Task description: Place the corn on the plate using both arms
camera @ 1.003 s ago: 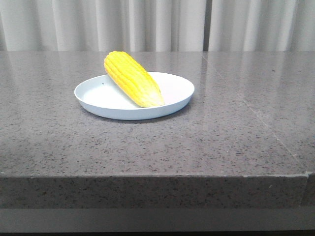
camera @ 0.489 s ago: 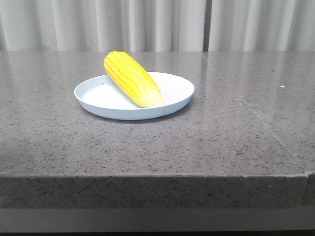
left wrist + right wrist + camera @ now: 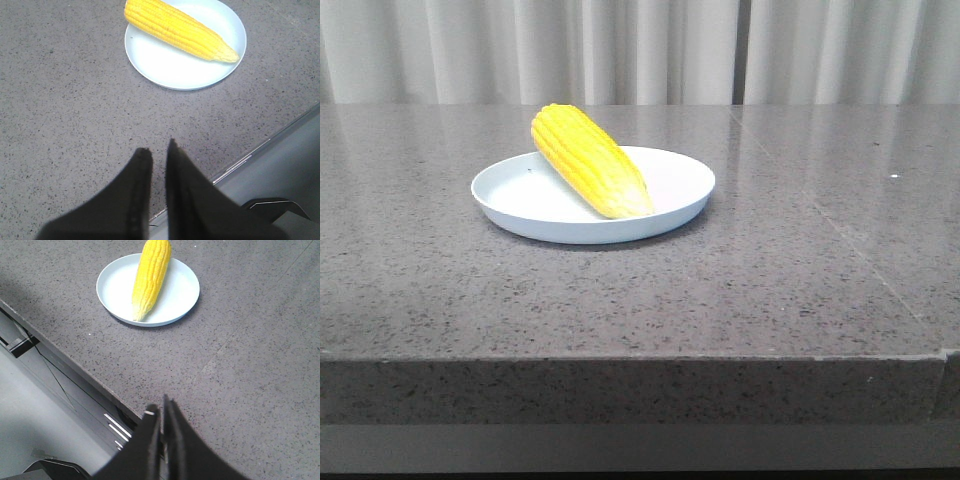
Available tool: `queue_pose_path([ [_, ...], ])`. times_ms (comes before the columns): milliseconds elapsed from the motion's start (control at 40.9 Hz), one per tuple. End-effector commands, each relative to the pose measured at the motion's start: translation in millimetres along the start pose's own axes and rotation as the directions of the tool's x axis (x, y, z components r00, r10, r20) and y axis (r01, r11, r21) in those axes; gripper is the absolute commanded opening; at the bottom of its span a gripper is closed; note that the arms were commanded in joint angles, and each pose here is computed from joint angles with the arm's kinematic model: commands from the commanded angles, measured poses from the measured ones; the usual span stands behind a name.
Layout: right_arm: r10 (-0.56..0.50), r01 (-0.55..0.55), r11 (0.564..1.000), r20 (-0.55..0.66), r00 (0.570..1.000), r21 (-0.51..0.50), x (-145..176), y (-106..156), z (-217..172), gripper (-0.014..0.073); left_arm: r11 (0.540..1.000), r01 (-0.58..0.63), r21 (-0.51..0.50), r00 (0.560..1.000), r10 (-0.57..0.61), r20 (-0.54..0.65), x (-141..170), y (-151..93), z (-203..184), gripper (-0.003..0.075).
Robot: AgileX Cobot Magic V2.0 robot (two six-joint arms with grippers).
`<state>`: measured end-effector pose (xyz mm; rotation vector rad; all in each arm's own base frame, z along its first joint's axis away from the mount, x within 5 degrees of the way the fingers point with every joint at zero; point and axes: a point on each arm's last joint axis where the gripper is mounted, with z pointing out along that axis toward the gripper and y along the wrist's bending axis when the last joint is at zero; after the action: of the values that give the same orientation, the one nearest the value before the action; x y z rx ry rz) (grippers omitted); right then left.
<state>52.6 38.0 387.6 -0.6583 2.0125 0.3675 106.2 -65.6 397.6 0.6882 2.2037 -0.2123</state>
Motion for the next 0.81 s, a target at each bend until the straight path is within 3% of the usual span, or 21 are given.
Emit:
queue_pose_path([
  [0, -0.014, 0.013, 1.0, 0.089, 0.996, 0.018, -11.5, -1.4, -4.7, -0.0089, 1.0, 0.007, 0.005, 0.997, -0.007, 0.079, -10.2, -0.4, -6.0, -0.002],
  [783, -0.014, 0.013, 1.0, 0.089, 0.996, 0.018, -11.5, -1.4, -4.7, -0.0087, 1.0, -0.001, 0.013, 0.995, 0.0, 0.103, -7.1, -1.6, -10.6, -0.002],
])
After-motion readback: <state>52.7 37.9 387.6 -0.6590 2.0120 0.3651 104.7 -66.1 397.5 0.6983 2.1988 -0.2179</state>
